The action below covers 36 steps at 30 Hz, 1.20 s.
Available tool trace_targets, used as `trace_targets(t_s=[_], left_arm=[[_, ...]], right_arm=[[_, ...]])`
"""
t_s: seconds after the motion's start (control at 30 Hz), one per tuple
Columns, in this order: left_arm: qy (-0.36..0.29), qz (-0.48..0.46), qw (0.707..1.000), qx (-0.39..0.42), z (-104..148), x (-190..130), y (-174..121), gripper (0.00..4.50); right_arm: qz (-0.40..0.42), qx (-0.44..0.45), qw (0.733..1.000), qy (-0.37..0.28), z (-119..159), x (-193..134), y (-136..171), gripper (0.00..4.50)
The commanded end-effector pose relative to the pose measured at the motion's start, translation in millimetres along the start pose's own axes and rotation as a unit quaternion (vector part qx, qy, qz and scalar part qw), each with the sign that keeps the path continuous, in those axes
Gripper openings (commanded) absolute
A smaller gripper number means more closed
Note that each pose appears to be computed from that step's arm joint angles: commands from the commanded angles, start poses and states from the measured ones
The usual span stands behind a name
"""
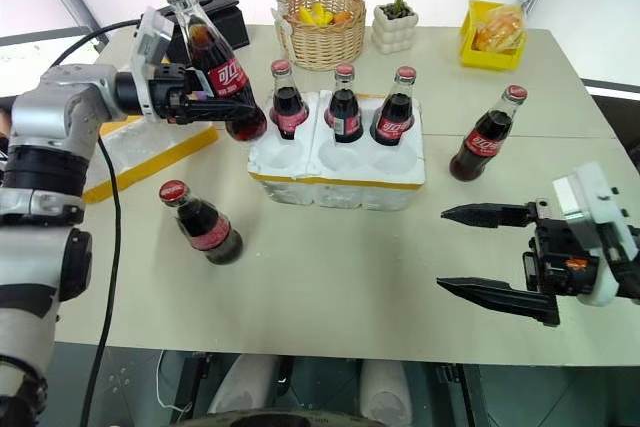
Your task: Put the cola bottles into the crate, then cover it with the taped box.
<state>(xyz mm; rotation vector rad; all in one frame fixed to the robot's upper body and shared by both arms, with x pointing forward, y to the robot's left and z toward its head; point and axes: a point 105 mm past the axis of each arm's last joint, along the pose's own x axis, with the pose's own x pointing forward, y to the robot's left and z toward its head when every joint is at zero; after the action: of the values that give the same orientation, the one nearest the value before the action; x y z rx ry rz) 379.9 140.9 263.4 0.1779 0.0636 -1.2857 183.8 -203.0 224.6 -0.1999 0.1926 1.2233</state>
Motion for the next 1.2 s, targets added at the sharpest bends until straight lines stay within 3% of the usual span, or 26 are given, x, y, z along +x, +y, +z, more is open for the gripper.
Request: trace_targets(t_s=[0.03,0.2,0.7,0.97,1.0,1.03,1.07,1.2], left_arm=[[-0.031,-0.028,0.998,0.045,32.4,9.5,-4.8,2.84],[-0.025,-0.062,0.996,0.053,33.5,20.7,-11.7,2.84],[0.039,-0.094,0.992,0.077,-12.1,38.2,-18.2,2.84],[0.051,-0.079,0.992,0.079,-23.4,36.9,-15.3,2.84],[0.051,-0.075,0.993,0.081,-23.1,36.4,-14.5,3.87],[0.051,-0.072,0.993,0.081,-22.6,35.6,-13.8,4.25],[0.05,-0.07,0.993,0.083,-21.9,34.6,-13.2,4.45],[0.045,-0.056,0.994,0.085,-18.9,30.0,-10.0,4.45]], right_arm=[[-0.01,-0.012,1.0,-0.007,6.0,7.5,-16.3,4.5],[-0.017,-0.014,1.0,-0.009,12.6,16.9,-21.7,4.5],[-0.024,-0.009,1.0,-0.013,19.1,19.9,-19.8,4.5],[-0.022,-0.009,1.0,-0.014,19.2,19.9,-21.8,4.5],[-0.022,-0.009,1.0,-0.014,19.2,20.0,-22.0,4.5],[-0.022,-0.009,1.0,-0.014,19.1,20.2,-22.3,4.5],[-0.021,-0.009,1.0,-0.014,18.9,20.4,-22.5,4.5],[-0.019,-0.01,1.0,-0.015,18.7,21.7,-24.2,4.5]])
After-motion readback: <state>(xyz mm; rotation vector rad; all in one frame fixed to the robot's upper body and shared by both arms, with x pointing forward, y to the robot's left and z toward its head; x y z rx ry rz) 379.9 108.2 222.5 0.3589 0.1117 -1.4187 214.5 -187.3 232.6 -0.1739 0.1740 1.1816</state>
